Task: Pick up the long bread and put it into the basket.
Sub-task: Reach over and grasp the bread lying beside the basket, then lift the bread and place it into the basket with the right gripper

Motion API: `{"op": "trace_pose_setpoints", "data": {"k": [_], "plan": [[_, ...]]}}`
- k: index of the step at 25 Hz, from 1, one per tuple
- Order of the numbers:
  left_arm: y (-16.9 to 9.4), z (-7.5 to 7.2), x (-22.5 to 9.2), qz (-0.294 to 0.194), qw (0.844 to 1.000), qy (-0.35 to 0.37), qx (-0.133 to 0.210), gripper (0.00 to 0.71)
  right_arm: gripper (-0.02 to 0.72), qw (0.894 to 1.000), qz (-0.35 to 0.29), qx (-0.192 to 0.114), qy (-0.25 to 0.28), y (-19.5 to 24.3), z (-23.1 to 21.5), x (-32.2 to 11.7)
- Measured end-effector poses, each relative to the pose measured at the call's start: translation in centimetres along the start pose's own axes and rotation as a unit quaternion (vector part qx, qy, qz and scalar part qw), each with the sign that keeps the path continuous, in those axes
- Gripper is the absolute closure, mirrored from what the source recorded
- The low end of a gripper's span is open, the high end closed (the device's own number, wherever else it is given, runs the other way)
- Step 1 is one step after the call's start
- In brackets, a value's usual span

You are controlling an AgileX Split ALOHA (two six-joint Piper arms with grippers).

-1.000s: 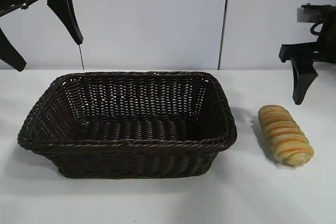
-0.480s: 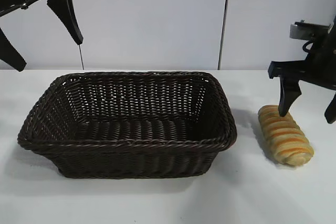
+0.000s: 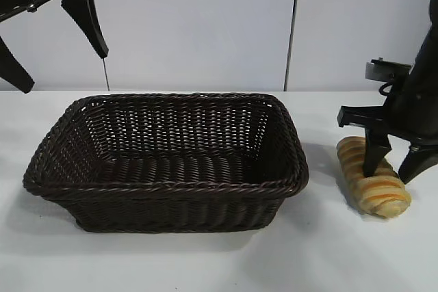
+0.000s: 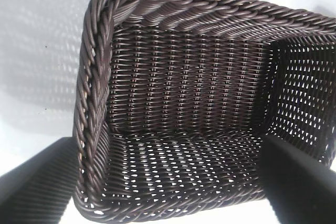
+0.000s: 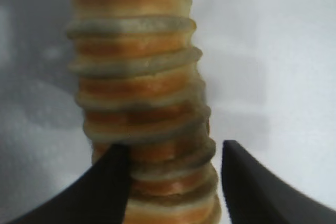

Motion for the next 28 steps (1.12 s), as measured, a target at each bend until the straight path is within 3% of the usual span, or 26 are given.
{"op": "trace_pose_setpoints", "data": {"k": [8, 19, 23, 28], "plan": [[0.0, 0.0, 0.0, 0.000, 1.000, 0.000, 0.000, 0.042, 0.659, 1.000, -0.006, 0.011, 0.012, -0.7, 0.4, 0.1], [0.0, 0.0, 0.0, 0.000, 1.000, 0.000, 0.000, 0.042, 0.661, 0.996, -0.081, 0.029, 0.006, -8.2, 1.5, 4.5], [0.0, 0.0, 0.0, 0.000, 1.000, 0.000, 0.000, 0.042, 0.661, 0.995, -0.096, 0.037, -0.014, -10.5, 3.1, 6.0], [0.0, 0.0, 0.0, 0.000, 1.000, 0.000, 0.000, 0.042, 0.661, 0.987, -0.129, 0.068, -0.068, -13.8, 8.5, 7.3]]}}
Point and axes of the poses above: a point on each arm's last joint axis where the gripper is mounted, y pointing out along that axis toward the gripper, z along the wrist's bending axis when the last joint is at zero, x = y × z, the point moved 7 cm from there along y, pointing out along that axis toward the gripper, and after that the axes turned 10 degrees about -y, right-handed, at the moved point
